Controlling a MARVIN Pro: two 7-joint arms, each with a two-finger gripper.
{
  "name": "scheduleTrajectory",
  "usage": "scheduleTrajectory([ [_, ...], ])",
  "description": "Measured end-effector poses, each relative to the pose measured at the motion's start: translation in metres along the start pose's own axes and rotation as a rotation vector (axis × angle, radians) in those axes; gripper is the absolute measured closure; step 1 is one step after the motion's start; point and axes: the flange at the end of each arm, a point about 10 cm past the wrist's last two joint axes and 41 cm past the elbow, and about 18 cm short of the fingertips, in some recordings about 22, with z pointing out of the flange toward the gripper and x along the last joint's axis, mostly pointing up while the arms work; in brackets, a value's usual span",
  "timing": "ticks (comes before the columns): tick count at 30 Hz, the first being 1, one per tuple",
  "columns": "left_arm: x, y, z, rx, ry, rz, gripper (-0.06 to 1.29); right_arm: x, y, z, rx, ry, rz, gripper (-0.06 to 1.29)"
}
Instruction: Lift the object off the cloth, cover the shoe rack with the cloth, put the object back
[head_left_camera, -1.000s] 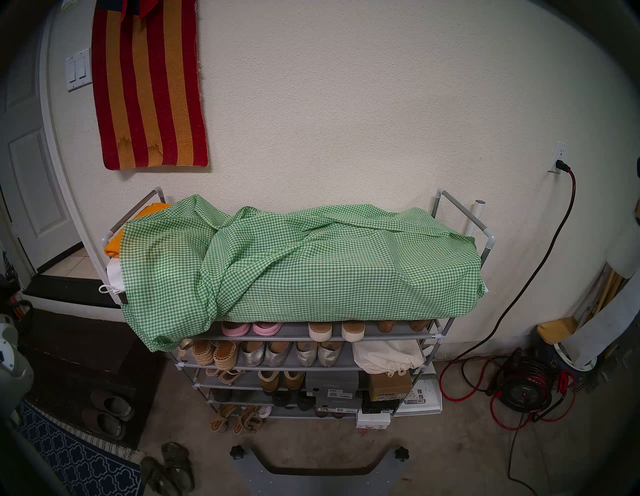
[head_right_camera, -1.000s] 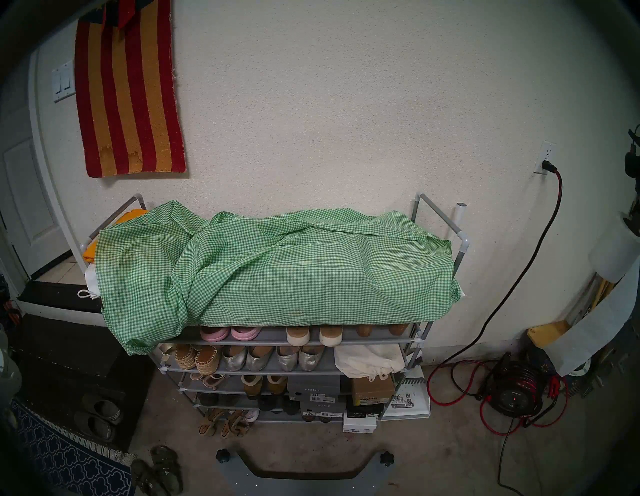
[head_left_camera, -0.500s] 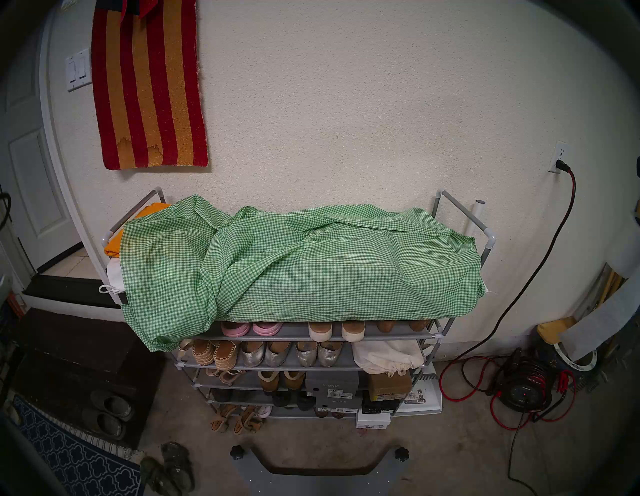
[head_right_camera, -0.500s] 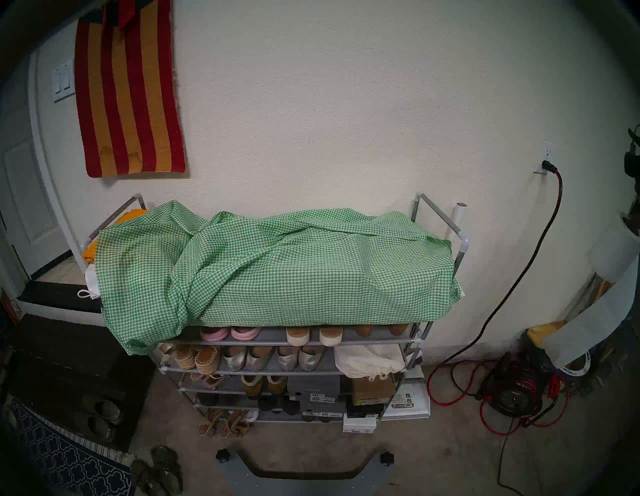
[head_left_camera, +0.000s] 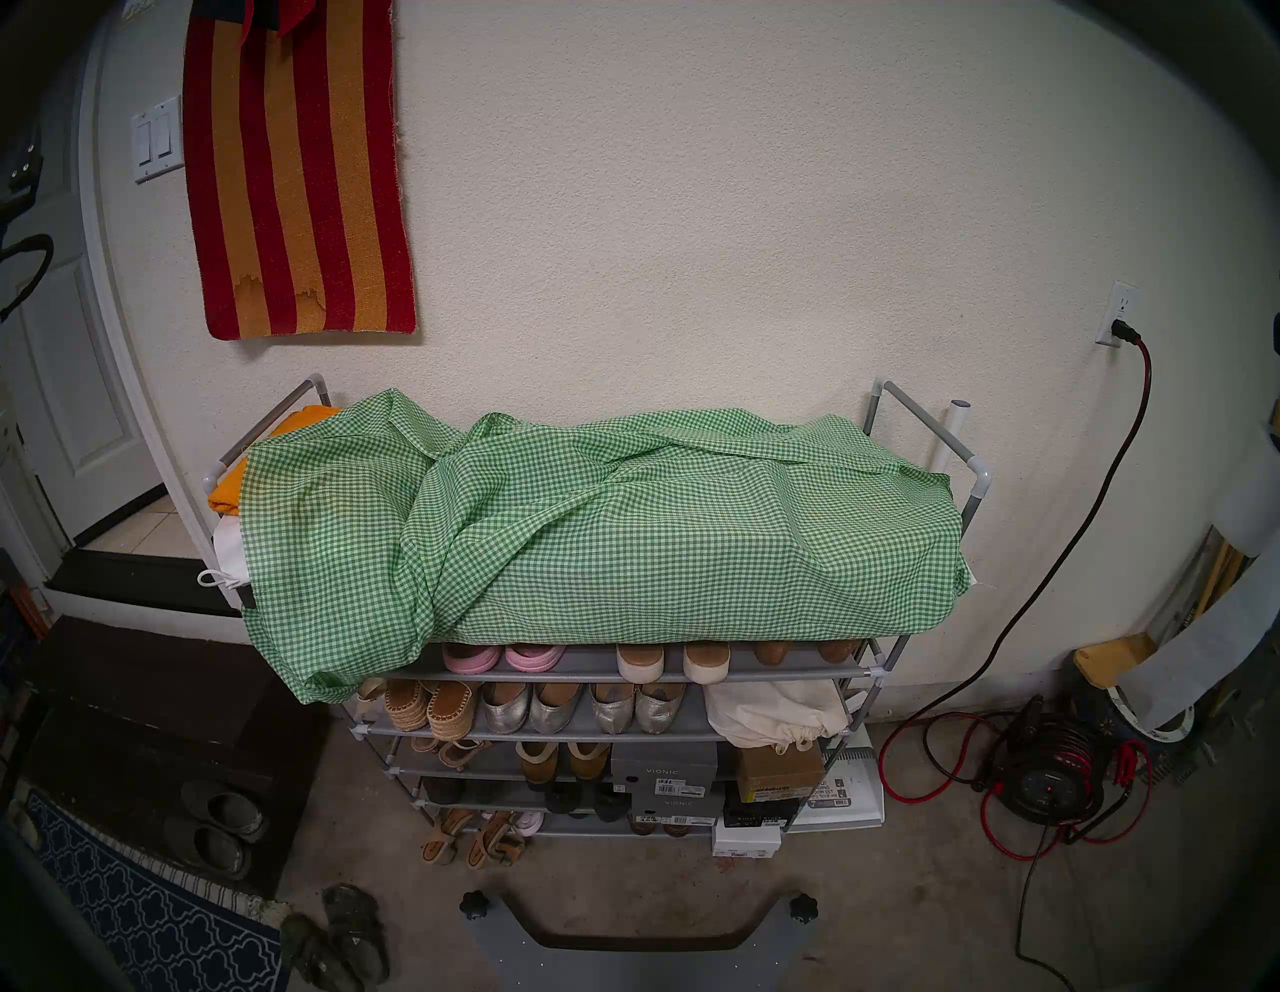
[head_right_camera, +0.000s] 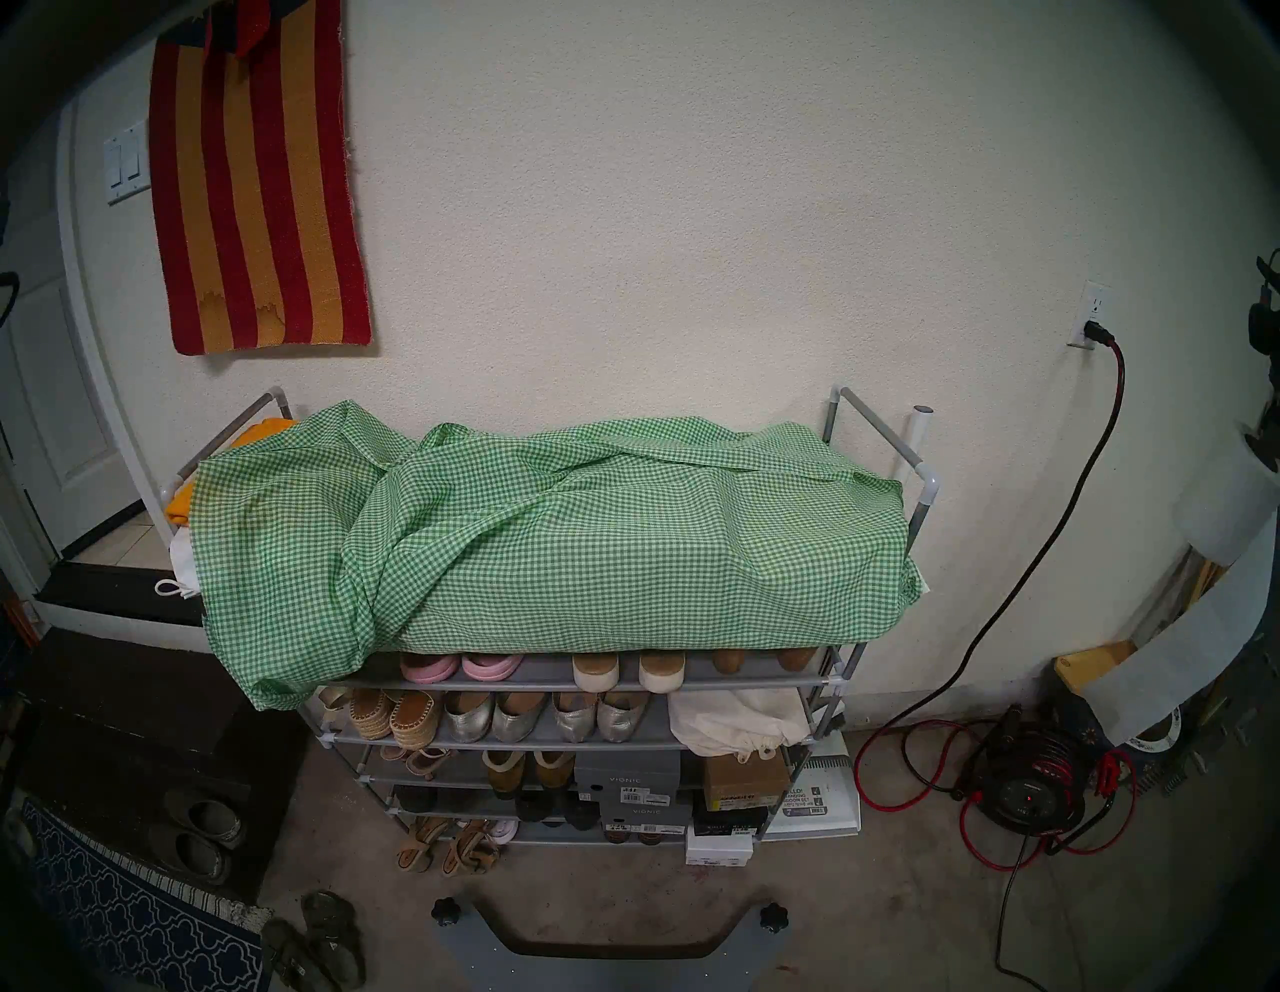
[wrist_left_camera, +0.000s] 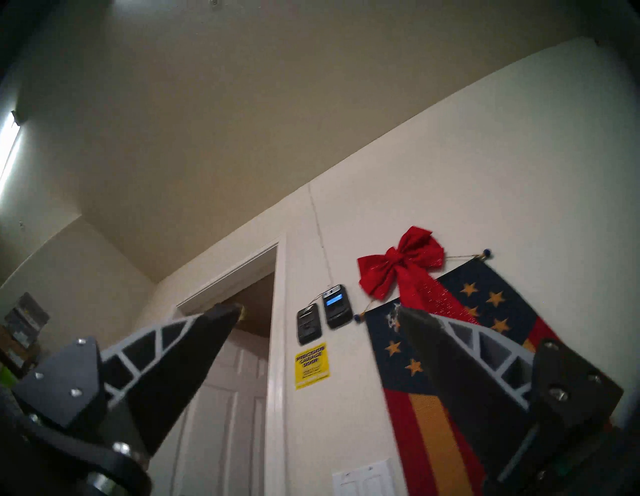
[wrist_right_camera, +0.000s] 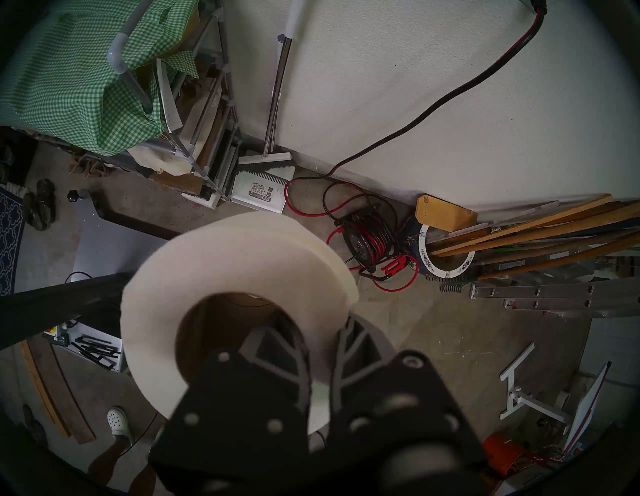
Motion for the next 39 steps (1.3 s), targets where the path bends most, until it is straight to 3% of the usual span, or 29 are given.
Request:
scheduleTrajectory([
  [9,0.014,0.038,-0.005,-0.161,-0.038,-0.054,-0.03,0.000,0.000,0.000,0.004,0.001,0.000,1.17],
  [14,0.018,0.060,-0.024,-0.275,-0.105,-0.090,-0.03,0.000,0.000,0.000,0.007,0.002,-0.001,1.17],
  [20,0.030,0.075,-0.042,-0.355,-0.150,-0.142,-0.03,-0.001,-0.001,-0.001,0.009,0.002,-0.001,1.17],
  [28,0.064,0.063,-0.036,-0.348,-0.153,-0.222,-0.03,-0.001,-0.001,-0.001,0.011,0.001,-0.002,1.17],
  [39,0.083,0.048,-0.042,-0.396,-0.283,-0.334,-0.03,0.000,-0.001,0.000,0.014,-0.006,-0.003,1.17],
])
